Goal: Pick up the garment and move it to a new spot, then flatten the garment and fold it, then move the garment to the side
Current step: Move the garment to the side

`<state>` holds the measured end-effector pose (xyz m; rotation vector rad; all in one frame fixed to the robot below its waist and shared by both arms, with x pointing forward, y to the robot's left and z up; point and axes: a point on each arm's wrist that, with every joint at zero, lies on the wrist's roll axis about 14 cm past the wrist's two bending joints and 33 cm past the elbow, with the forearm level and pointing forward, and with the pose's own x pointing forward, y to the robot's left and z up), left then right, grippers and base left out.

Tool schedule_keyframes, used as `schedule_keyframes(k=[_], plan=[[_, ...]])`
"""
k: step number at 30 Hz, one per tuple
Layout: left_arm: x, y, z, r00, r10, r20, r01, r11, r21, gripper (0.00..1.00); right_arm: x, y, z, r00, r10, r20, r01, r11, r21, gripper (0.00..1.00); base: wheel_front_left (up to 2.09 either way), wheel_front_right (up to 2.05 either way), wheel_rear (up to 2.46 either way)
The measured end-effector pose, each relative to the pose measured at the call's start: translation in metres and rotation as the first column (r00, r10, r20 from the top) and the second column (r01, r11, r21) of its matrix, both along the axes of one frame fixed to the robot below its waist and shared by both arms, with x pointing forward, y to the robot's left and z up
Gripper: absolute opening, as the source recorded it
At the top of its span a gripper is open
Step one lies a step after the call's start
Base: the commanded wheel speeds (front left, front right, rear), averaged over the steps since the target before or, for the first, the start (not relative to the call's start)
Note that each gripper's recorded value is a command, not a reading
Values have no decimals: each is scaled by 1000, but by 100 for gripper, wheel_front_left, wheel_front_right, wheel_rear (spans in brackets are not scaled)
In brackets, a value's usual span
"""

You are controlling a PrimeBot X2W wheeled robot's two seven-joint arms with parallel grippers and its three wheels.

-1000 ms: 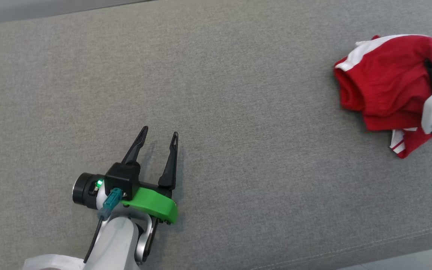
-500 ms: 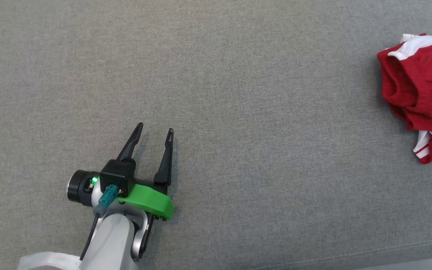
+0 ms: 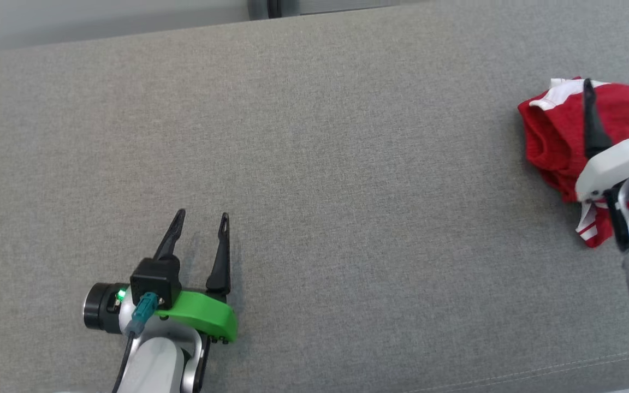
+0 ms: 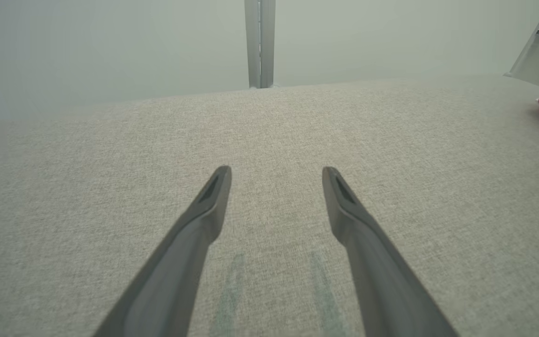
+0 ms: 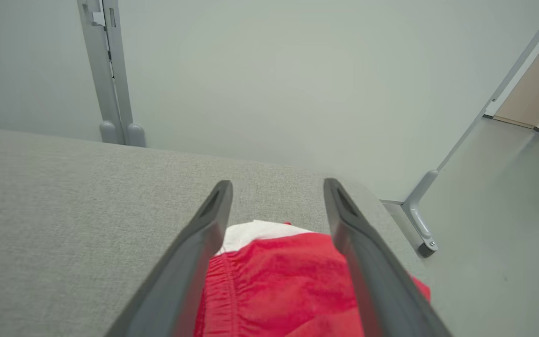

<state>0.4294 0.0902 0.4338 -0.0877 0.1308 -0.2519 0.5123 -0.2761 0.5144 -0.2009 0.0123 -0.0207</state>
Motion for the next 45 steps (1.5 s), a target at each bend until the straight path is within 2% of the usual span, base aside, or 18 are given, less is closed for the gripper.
schedule_keyframes(k=[8, 16, 24, 29, 45], plan=[[-16, 26, 3, 996, 87, -6, -87, 996, 13, 100, -36, 69, -18, 993, 115, -2, -114, 984, 134, 100, 0, 0, 0], [-32, 52, 6, 985, 171, -8, -171, 985, 17, 100, -77, 100, -46, 990, 131, -54, -114, 961, 252, 100, 0, 0, 0], [-50, 72, 7, 972, 236, -12, -236, 972, 21, 100, -105, 103, -50, 990, 123, -64, -104, 963, 249, 100, 0, 0, 0], [-54, 77, 15, 967, 253, 7, -253, 967, 8, 100, -109, 103, -33, 992, 125, -15, -119, 969, 216, 100, 0, 0, 0], [-65, 86, 21, 959, 283, 24, -283, 959, -4, 100, -119, 112, -21, 990, 141, 21, -143, 967, 212, 100, 0, 0, 0]])
